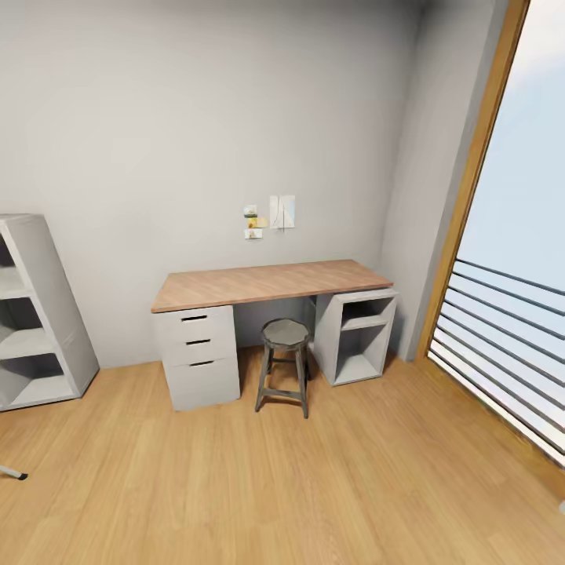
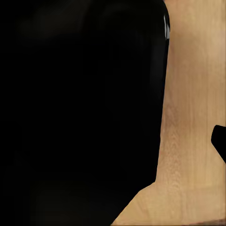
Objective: Attach the digital camera to the camera tripod in the bedroom.
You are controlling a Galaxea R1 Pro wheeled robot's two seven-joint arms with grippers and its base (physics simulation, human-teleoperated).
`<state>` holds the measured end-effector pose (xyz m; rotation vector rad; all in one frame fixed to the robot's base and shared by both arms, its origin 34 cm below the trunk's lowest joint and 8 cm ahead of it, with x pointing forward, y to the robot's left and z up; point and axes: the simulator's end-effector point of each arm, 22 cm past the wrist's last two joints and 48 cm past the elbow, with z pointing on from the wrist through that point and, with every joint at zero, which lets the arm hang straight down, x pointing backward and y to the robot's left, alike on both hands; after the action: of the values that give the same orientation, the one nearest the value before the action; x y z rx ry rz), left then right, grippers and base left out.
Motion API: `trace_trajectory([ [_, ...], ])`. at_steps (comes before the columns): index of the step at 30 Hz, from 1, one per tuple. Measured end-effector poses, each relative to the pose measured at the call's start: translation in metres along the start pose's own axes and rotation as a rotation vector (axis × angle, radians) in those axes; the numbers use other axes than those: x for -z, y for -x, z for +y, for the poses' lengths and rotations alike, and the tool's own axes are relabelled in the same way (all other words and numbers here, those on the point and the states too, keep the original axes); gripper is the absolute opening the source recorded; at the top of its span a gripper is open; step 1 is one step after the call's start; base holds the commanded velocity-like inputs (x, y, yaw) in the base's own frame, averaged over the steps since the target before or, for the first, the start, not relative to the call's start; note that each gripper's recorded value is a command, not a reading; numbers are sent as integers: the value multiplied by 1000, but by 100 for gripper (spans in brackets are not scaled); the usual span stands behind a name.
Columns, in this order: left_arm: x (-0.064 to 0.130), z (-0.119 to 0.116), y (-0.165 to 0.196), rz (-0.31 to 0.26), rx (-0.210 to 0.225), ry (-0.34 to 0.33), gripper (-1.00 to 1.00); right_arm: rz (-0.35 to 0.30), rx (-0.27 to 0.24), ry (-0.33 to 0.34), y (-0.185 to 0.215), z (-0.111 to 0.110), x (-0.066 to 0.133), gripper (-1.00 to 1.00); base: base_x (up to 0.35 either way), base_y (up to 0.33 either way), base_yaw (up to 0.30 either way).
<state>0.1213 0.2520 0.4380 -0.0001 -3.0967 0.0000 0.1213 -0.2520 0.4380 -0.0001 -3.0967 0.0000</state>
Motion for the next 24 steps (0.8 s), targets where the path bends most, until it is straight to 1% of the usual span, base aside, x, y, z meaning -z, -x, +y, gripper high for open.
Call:
trace_trajectory([
  [1, 0, -2, -1, -5, 10, -4, 100, -7, 9, -10, 2, -5, 0, 100, 0, 0, 0],
  [2, 0, -2, 3, -15, 15, -4, 100, -12, 10, -11, 4, -5, 0, 100, 0, 0, 0],
  [5, 0, -2, 10, -31, 15, -4, 100, -12, 10, -11, 4, -5, 0, 100, 0, 0, 0],
  [9, 0, -2, 13, -38, 18, -4, 100, -11, 11, -10, 3, -5, 0, 100, 0, 0, 0],
  [15, 1, -2, 26, -83, 37, -3, 100, -11, 11, -11, 3, -6, 0, 100, 0, 0, 0],
  [19, 1, -1, 28, -89, 41, -3, 100, -10, 11, -4, 3, -1, 0, 100, 0, 0, 0],
  [24, 1, -1, 28, -90, 42, -2, 100, -11, 13, -7, 3, -2, 0, 100, 0, 0, 55],
])
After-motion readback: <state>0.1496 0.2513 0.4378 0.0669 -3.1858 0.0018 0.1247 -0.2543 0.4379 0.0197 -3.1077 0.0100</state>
